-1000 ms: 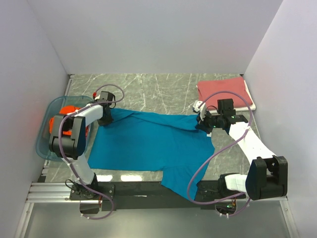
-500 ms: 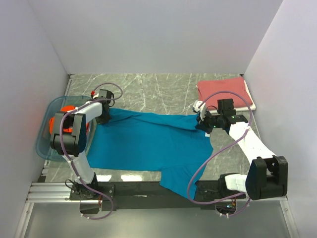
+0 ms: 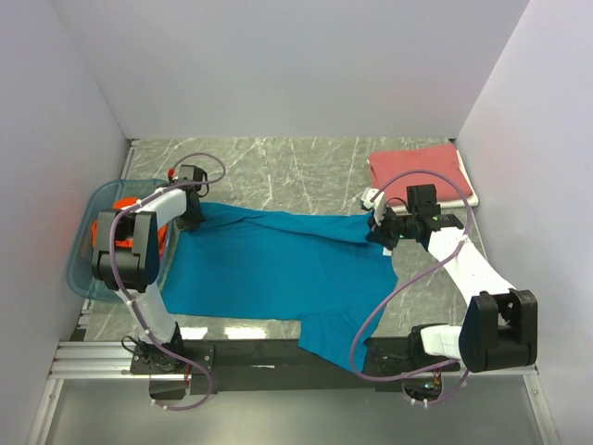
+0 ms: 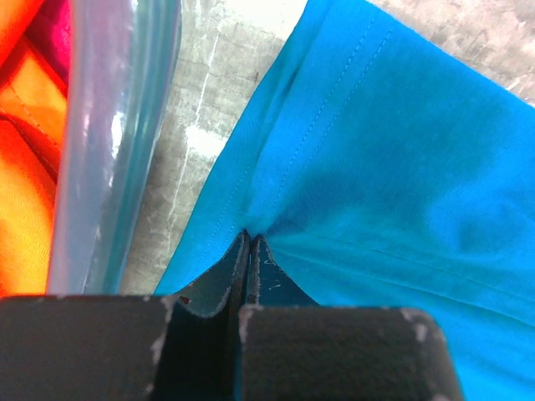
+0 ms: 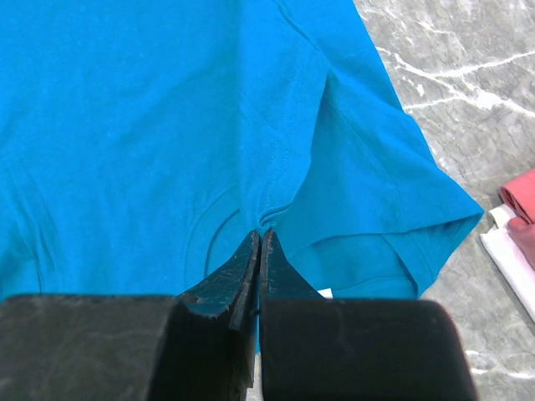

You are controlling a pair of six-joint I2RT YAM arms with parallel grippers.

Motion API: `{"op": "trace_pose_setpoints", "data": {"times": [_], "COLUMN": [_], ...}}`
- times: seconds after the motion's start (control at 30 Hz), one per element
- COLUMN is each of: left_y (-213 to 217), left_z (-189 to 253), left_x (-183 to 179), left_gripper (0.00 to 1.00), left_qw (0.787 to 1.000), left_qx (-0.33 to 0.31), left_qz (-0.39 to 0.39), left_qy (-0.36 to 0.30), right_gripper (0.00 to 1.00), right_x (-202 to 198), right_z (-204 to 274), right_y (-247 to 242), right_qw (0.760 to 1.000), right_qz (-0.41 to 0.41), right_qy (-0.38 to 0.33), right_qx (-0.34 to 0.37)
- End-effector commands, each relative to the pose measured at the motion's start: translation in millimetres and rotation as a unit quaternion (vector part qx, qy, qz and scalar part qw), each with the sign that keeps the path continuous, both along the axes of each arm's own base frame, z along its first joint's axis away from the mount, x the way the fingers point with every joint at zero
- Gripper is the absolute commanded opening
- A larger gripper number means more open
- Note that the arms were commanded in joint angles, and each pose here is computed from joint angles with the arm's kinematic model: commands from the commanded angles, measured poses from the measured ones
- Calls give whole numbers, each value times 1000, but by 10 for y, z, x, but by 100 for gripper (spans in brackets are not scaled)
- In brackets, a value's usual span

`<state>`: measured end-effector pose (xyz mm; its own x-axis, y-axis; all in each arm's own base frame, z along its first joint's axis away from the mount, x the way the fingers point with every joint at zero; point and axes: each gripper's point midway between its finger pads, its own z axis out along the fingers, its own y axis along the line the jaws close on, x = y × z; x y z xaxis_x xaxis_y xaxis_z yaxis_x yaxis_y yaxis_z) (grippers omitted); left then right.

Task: Fold and stack the t-shirts
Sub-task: Fold the tshirt

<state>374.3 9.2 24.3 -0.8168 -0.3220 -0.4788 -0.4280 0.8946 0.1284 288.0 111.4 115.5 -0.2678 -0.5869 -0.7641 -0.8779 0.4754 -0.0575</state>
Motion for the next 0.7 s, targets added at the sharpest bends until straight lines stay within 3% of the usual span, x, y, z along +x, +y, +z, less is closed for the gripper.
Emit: {"op": "trace_pose_setpoints", "data": {"times": [0.0,0.2,0.57,0.67], "left_y": [-4,-42,-42,-73], "left_z": [288,368,351,310], "left_x": [151,160,166,161], "left_gripper": [1,3,6,11], "left_qw": [999,997,996,996], "left_qx": [-16,-54,-69,-76], "left_qz": [-12,-27,-38,-43], "left_qy": [-36,-43,-37,-33], "right_gripper": [0,0,0,0], "right_x": [164,217,193,194], "right_z": [107,93,24,33], "right_y": [-54,-82,-70,-67], "right_qw": [999,999,1000,1000], "right_qz": [-8,-13,-12,-11], "right_qy": [-30,-28,-16,-17], "right_qx": [-8,-10,-3,-3]}}
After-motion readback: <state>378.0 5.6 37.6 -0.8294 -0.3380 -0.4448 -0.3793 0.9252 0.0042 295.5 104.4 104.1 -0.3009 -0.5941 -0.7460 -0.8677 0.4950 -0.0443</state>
